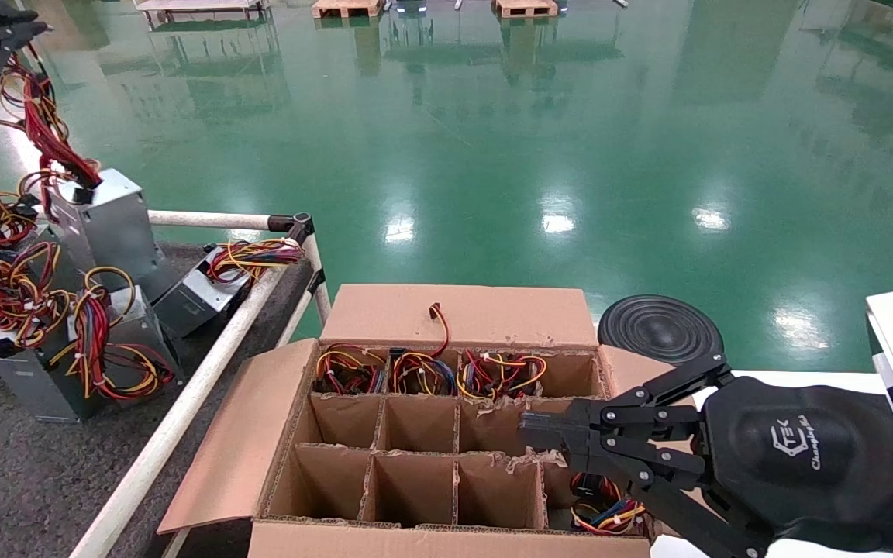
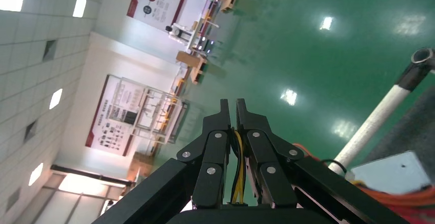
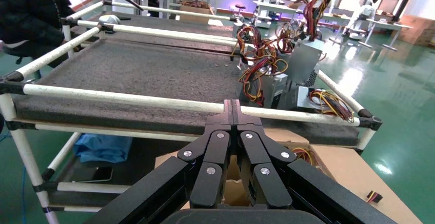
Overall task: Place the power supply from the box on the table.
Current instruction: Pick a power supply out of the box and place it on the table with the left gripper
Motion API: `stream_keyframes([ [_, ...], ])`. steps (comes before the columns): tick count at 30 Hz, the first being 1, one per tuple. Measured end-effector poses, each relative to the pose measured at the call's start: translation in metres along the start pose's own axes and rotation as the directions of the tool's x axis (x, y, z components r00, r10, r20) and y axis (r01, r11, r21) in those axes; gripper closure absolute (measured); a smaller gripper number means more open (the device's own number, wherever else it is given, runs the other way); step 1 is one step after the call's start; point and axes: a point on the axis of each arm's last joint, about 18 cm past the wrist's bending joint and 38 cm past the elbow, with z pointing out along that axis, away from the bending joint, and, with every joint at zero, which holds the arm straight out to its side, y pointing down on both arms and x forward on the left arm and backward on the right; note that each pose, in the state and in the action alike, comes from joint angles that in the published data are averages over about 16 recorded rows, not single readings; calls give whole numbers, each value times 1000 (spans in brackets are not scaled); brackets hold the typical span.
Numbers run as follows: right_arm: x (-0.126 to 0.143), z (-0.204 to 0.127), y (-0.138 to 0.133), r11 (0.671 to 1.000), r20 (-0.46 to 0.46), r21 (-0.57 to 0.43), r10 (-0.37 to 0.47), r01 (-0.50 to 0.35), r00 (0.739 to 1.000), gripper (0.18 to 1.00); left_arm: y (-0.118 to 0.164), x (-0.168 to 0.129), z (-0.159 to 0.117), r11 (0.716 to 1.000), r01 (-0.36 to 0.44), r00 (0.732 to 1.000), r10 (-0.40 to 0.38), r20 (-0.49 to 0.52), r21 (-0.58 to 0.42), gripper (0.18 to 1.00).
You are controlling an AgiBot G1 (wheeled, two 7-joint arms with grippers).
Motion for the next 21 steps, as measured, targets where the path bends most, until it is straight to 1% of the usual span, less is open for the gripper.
stream_keyframes([
  [13,0,0,0,1000,0,0,0,0,1000,985,10,2,-11,998,57,998,-57,1,14,985],
  [21,0,0,0,1000,0,0,0,0,1000,985,21,11,-16,996,91,996,-91,-6,25,985],
])
